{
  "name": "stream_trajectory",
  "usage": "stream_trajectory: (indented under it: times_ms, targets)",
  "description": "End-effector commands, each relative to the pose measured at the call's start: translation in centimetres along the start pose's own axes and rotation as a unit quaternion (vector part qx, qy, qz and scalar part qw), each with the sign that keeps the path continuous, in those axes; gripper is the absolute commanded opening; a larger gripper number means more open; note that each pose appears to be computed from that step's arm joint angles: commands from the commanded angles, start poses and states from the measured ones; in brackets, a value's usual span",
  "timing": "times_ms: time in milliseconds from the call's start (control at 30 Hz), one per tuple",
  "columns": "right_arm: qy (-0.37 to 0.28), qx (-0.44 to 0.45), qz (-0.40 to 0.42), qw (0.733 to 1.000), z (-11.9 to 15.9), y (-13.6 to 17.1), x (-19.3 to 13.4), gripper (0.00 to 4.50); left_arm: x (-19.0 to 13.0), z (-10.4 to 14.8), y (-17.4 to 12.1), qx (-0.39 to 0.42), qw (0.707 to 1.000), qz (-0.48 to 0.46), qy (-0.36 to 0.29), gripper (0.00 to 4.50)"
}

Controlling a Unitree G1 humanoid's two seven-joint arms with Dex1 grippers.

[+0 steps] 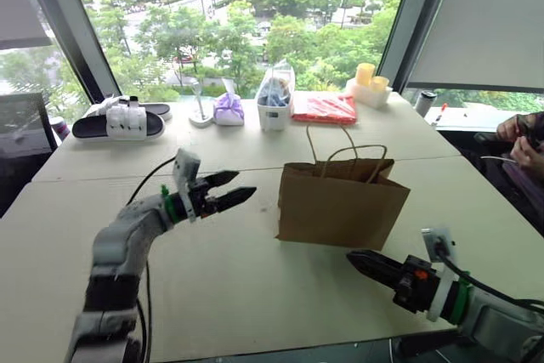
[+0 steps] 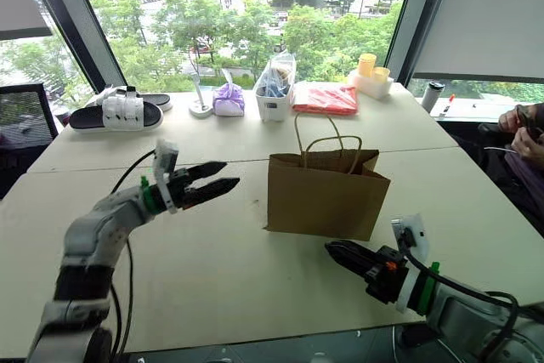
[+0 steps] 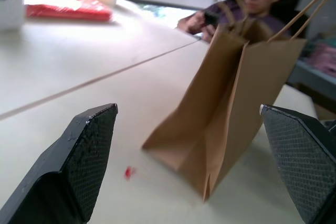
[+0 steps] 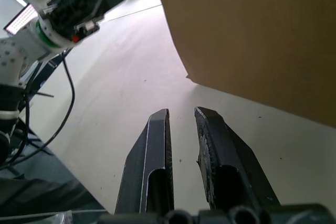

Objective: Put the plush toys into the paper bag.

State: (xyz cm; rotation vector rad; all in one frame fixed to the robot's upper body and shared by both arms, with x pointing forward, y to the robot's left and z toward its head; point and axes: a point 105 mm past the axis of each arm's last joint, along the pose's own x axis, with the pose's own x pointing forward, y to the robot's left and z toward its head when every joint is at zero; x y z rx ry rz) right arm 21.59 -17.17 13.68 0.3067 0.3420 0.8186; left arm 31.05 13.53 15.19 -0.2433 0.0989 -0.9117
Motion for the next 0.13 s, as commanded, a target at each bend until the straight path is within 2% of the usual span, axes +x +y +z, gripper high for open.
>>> stream_trajectory:
  times_ms: [33,133]
  targets:
    - [0.006,-0.009,0.02,1.0,0.3,0.1,-0.2,0.76,-2.0,-0.3,-1.7,0.002,0.999,0.045,-0.002,4.46]
    - [0.034,-0.009,0.036,0.999,-0.6,0.1,0.1,0.76,-4.2,-2.3,-2.5,-0.014,0.996,0.086,0.016,4.46]
